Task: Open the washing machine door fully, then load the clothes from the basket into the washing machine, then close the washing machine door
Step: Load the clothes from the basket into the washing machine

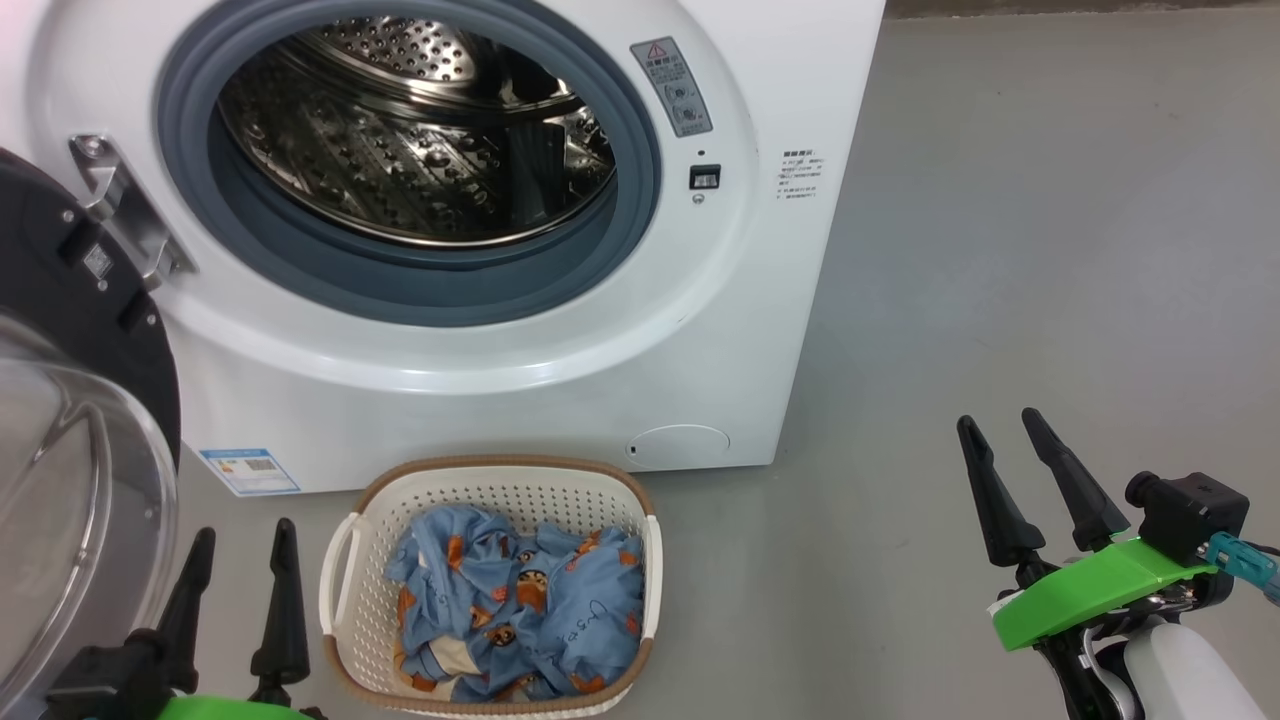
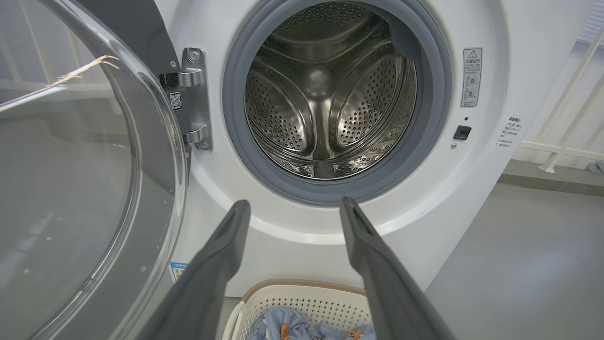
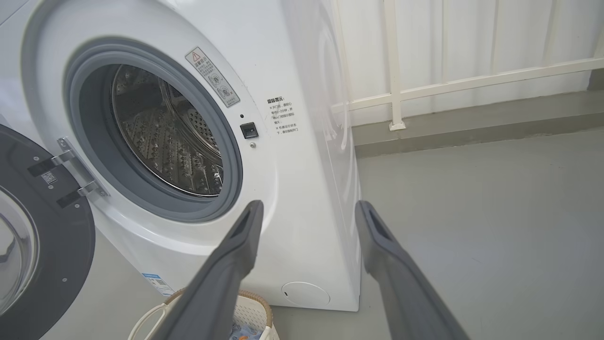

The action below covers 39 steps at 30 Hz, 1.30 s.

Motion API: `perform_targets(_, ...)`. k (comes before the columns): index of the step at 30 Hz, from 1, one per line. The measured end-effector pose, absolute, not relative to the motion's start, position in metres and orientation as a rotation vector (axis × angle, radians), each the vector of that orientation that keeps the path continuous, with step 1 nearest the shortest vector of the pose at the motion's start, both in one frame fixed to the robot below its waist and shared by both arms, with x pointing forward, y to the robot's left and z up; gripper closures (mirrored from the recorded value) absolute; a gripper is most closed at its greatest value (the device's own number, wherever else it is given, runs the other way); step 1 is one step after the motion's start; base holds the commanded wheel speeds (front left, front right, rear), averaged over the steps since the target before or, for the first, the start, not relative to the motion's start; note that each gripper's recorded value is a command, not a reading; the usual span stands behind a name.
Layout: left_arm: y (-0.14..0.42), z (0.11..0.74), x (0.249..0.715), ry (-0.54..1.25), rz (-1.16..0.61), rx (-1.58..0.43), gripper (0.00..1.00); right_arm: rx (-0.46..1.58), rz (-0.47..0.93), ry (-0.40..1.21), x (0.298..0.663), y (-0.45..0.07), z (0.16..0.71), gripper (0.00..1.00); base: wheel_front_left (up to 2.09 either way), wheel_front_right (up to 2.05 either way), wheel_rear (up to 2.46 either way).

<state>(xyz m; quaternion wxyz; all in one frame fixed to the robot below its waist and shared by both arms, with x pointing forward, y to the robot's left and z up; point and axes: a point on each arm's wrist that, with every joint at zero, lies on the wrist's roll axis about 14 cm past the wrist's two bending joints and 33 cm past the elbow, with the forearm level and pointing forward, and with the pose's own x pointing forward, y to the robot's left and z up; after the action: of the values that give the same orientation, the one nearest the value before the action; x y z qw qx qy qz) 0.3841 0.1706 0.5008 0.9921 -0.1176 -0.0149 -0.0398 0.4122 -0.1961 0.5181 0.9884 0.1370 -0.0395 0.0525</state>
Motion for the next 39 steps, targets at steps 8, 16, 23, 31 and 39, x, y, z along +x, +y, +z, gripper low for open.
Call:
perform_targets(8,0.1686,0.5028,0.3895,-0.036,-0.085,-0.236,0.0,0.276,0.103,-0.071,0.4134,-0.1963,0.515,0.0,0.63,-0.63,0.0)
perform_targets(16,0.1685,0.504,0.3892,-0.039,-0.085,-0.237,0.0,0.276,0.104,-0.076,0.4133,-0.1963,0.5167,0.0,0.02,-0.02,0.0)
perform_targets(23,0.1685,0.5034,0.3892,-0.037,-0.085,-0.237,0.0,0.276,0.105,-0.075,0.4133,-0.1958,0.5163,0.0,0.0,0.0,0.0)
perform_targets(31,0.1691,0.5013,0.3893,-0.031,-0.083,-0.236,0.0,0.276,0.106,-0.071,0.4139,-0.1952,0.515,0.0,0.0,0.0,0.0)
perform_targets(39,0.1688,0.4998,0.3897,-0.027,-0.083,-0.236,0.0,0.276,0.106,-0.067,0.4138,-0.1949,0.5137,0.0,0.0,0.0,0.0)
